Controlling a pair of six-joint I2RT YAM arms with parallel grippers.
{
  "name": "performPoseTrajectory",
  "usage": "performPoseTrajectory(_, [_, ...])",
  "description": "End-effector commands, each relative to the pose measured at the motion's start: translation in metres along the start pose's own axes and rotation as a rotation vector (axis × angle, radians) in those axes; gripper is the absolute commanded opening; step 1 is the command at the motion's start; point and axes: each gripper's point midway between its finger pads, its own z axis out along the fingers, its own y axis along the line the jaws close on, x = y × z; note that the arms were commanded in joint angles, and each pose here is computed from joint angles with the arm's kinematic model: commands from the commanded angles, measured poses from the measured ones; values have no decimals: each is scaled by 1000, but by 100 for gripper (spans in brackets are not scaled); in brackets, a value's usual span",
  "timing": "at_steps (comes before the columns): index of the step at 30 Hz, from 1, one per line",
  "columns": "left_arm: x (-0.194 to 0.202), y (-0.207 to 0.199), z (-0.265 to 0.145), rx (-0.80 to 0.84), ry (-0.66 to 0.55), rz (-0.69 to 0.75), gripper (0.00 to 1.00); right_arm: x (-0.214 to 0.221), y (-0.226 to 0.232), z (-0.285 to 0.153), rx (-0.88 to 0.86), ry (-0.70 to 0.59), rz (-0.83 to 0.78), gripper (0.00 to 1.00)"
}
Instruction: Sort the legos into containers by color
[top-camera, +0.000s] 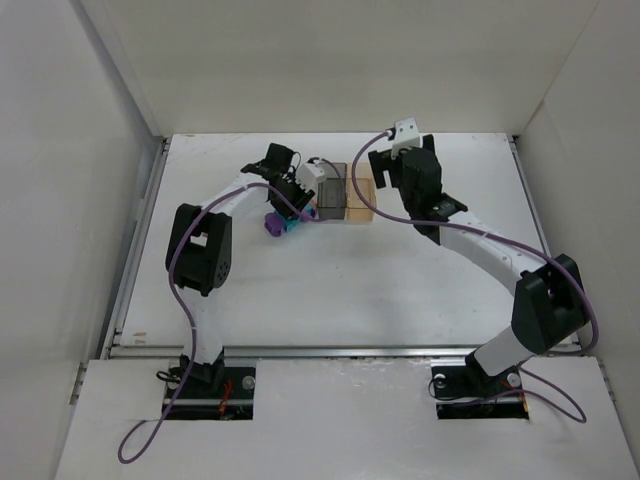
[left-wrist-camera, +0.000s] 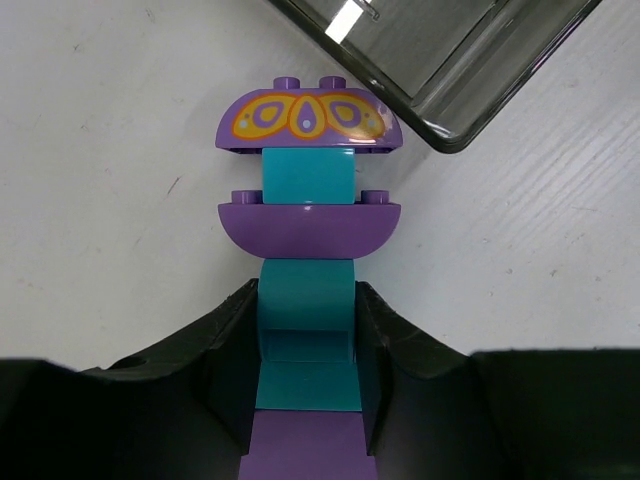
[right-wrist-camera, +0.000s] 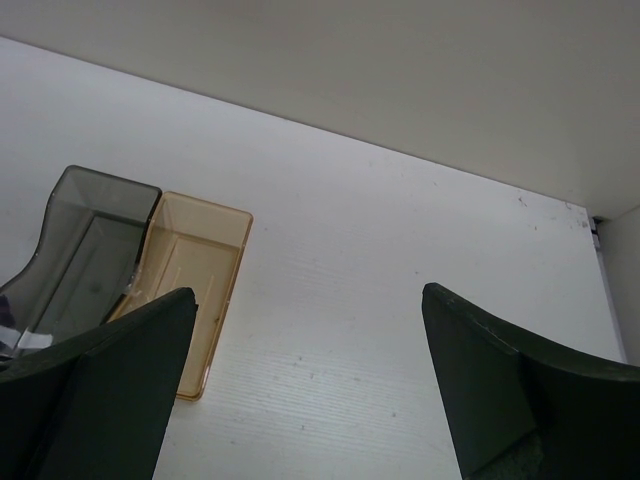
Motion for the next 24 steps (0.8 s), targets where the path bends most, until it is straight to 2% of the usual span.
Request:
performPoseTrajectory(1, [-1, -4, -6, 15, -1, -18, 0, -15, 4, -11, -18, -44, 31, 99])
performPoseTrajectory(5, [3, 2, -29, -4, -27, -37, 0, -22, 15, -19, -83, -57, 48, 99])
performPoseTrajectory(7, [0, 8, -53, -16, -78, -38, 0, -25, 23, -23, -140, -42, 56, 99])
performPoseTrajectory(9, [-2, 12, -72, -24, -120, -14, 0, -45, 28, -30, -195, -61, 75, 99])
performPoseTrajectory(10, [-7, 11, -92, -34, -162, 48, 0, -44, 27, -34, -225, -35, 75, 99])
performPoseTrajectory(15, [-31, 2, -160, -115, -317, 277, 0, -89, 66, -66, -593, -89, 97, 99])
performPoseTrajectory(17, [-37, -4, -175, -126, -363, 341, 0, -103, 75, -78, -704, -116, 136, 99])
performPoseTrajectory(19, [-44, -7, -190, -158, -416, 419, 0, -114, 87, -96, -891, -130, 185, 99])
performPoseTrajectory(20, [-51, -15, -207, -170, -470, 445, 0, -111, 95, -100, -962, -95, 241, 99])
performPoseTrajectory(22, [-53, -29, -213, -167, -519, 491, 0, -115, 111, -119, -1145, -72, 280, 99])
performPoseTrajectory(23, [-55, -33, -218, -179, -537, 516, 0, -115, 118, -120, -1198, -39, 317, 94])
performPoseTrajectory(24, [-55, -45, -224, -177, -567, 538, 0, -116, 122, -123, -1241, -26, 331, 92])
